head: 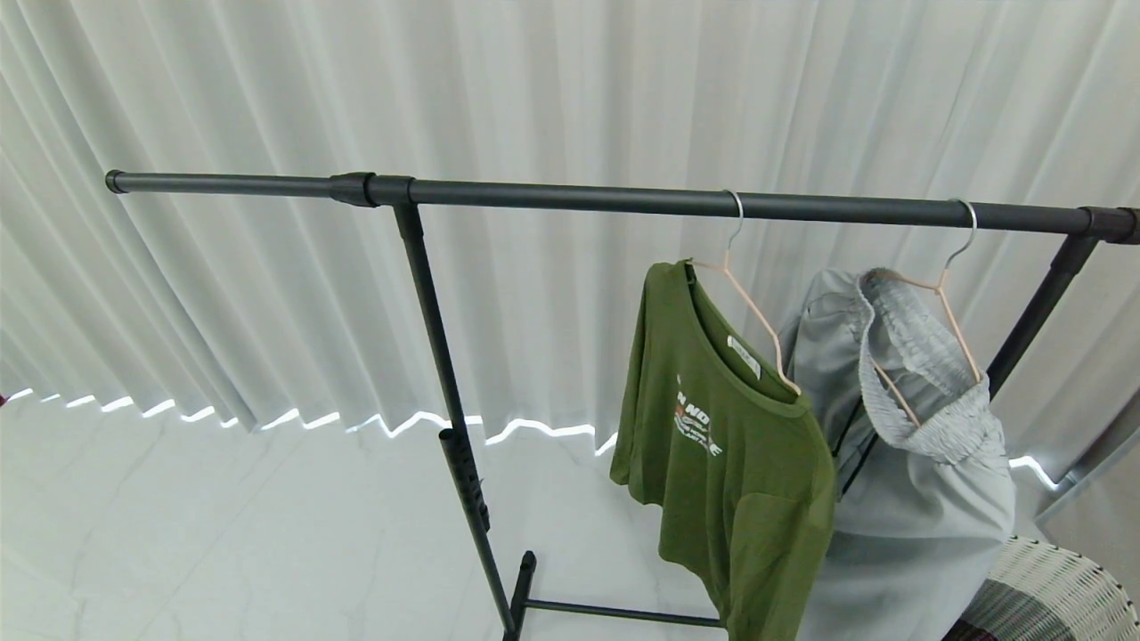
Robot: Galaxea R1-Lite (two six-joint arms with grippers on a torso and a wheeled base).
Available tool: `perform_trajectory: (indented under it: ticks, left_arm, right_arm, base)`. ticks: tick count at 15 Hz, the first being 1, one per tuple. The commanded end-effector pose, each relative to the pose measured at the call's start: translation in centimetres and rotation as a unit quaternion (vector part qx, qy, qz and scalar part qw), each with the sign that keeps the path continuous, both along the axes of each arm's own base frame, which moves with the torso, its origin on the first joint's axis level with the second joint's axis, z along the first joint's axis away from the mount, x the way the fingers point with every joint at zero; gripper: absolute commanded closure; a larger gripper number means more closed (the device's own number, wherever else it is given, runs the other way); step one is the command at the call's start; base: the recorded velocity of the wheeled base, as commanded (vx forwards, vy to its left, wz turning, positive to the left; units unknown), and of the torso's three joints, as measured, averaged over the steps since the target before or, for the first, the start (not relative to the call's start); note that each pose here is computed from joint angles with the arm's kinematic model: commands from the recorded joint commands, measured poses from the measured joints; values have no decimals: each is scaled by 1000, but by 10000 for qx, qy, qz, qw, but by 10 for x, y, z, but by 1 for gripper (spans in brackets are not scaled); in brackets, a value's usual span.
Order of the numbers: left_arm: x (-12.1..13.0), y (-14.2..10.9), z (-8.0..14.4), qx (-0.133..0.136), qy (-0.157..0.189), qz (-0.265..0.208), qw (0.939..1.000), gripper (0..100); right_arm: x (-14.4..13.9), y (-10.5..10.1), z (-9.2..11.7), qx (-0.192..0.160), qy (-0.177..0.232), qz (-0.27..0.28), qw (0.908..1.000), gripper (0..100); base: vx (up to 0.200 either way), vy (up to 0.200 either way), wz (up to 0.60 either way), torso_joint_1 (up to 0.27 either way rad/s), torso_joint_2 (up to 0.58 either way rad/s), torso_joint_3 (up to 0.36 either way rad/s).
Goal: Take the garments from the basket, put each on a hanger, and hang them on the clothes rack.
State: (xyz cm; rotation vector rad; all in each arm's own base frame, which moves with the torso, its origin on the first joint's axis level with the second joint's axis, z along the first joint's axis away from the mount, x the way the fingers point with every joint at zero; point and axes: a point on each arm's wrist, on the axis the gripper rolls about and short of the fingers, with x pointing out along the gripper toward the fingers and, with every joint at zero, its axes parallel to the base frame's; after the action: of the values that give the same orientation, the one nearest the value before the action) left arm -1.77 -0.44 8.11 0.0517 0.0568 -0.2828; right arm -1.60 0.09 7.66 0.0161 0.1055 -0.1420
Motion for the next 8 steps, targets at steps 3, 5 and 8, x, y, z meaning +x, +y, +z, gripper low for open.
perform_trajectory:
  ticks: [3, 5, 8]
  left_arm:
    - [0, 3, -5, 42, 42, 790, 9969, 0]
    - [-5, 2, -7, -25, -271, 945, 9952, 0]
    - [-5, 2, -7, -31, -262, 960, 9950, 0]
  right_arm:
    - [0, 0, 0, -12, 14, -51, 10000, 0]
    - [0, -1, 0, -136, 29, 277, 9995, 0]
    - [-4, -2, -1, -112, -232, 608, 9978, 0]
  base:
    - [0, 0, 0, 0, 0, 0]
    - [0, 0, 0, 0, 0, 0]
    - [0, 0, 0, 0, 0, 0]
